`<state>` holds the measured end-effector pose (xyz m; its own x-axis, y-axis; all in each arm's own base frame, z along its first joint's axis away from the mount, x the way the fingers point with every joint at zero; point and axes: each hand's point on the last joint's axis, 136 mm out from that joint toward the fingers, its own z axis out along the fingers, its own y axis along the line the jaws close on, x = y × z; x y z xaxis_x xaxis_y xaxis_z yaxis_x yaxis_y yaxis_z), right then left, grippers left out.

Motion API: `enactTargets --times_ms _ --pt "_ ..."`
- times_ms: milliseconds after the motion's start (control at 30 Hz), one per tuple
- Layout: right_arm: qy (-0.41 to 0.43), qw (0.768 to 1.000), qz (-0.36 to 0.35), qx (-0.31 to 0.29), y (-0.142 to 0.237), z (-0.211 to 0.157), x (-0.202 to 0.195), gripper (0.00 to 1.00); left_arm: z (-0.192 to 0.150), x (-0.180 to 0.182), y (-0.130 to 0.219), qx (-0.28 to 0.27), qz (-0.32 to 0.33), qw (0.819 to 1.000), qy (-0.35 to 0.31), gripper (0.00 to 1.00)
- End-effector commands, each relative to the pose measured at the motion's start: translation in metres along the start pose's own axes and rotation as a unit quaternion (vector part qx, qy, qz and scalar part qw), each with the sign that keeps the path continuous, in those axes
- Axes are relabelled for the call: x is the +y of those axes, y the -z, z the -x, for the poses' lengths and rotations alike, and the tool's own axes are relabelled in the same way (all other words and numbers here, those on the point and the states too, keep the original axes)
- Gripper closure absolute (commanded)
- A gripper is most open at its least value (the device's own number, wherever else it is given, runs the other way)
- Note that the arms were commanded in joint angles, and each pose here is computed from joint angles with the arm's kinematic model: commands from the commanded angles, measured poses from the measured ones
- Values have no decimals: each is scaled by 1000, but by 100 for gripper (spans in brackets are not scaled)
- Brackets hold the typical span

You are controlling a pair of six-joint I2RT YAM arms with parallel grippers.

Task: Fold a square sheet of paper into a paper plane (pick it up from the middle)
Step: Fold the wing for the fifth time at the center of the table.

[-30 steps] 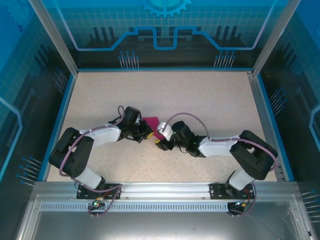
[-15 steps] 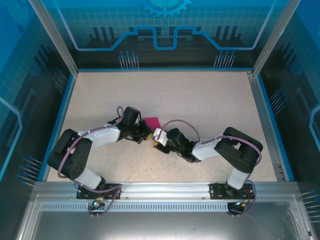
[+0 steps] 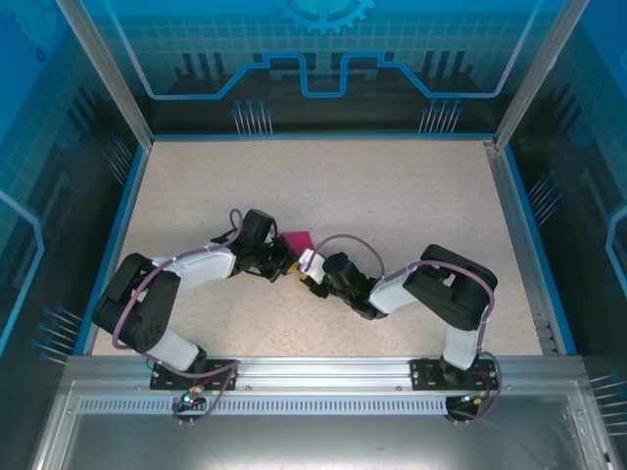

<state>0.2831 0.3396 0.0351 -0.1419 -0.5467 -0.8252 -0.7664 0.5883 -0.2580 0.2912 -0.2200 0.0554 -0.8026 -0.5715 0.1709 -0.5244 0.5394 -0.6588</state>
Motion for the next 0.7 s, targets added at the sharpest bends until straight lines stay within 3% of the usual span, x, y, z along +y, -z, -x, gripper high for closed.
enactTargets --times_ms 0,300,467,667 --pt "-4 999 -2 -32 -3 20 5 64 -6 0 3 6 4 1000 10 98" --pt "-10 1000 -3 -27 -7 15 5 78 -6 -2 5 4 0 1000 12 97" --pt "-31 999 1 -24 -6 9 3 92 0 -8 16 -15 -14 1000 10 81" --pt "-75 996 31 -27 0 12 0 99 22 -3 39 -51 -19 998 20 63"
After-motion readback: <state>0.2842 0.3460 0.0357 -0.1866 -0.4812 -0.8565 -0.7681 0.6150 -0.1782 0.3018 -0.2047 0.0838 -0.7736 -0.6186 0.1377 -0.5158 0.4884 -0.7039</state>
